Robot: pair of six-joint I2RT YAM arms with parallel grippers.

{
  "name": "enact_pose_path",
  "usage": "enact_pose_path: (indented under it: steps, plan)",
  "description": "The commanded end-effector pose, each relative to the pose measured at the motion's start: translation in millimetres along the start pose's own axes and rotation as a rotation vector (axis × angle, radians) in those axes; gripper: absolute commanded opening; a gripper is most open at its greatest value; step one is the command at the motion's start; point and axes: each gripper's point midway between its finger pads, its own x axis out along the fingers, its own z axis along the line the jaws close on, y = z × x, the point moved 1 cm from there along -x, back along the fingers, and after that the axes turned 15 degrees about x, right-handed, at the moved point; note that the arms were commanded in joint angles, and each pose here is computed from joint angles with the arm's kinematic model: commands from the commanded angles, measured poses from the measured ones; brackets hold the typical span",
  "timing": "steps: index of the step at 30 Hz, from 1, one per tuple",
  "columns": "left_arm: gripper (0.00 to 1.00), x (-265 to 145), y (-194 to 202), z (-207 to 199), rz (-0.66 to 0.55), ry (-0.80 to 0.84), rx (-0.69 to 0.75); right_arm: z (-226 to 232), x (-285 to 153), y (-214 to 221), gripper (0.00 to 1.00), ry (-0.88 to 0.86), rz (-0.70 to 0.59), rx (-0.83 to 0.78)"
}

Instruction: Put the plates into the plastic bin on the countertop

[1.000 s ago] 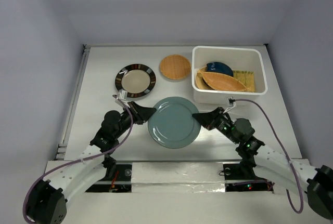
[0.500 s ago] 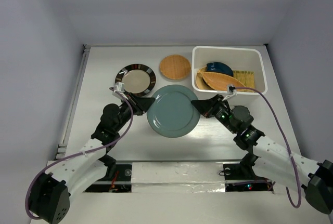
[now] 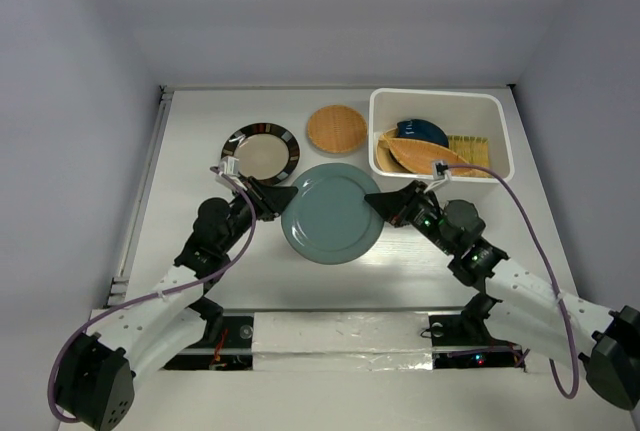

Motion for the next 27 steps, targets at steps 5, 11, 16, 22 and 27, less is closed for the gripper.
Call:
enact_pose_path:
  steps: [5,11,16,22,27]
  plan:
    - [0.08,-4,-20,-55,0.010,0.193,0.033,97,-23,-4,0.00,-0.254,0.063,-0.036]
    - [0.49,-8,-37,-51,-0.043,0.133,0.085,131,-29,-60,0.00,-0.263,-0.107,-0.077]
    - [0.52,-7,-52,-55,-0.084,0.122,0.106,151,-22,-83,0.00,-0.330,-0.136,-0.060]
    - [0.60,2,-68,-48,-0.116,0.036,0.116,151,-13,-118,0.00,-0.317,-0.206,-0.061]
    - [0.74,-2,-86,-39,-0.181,-0.047,0.118,147,-13,-160,0.00,-0.324,-0.266,-0.057]
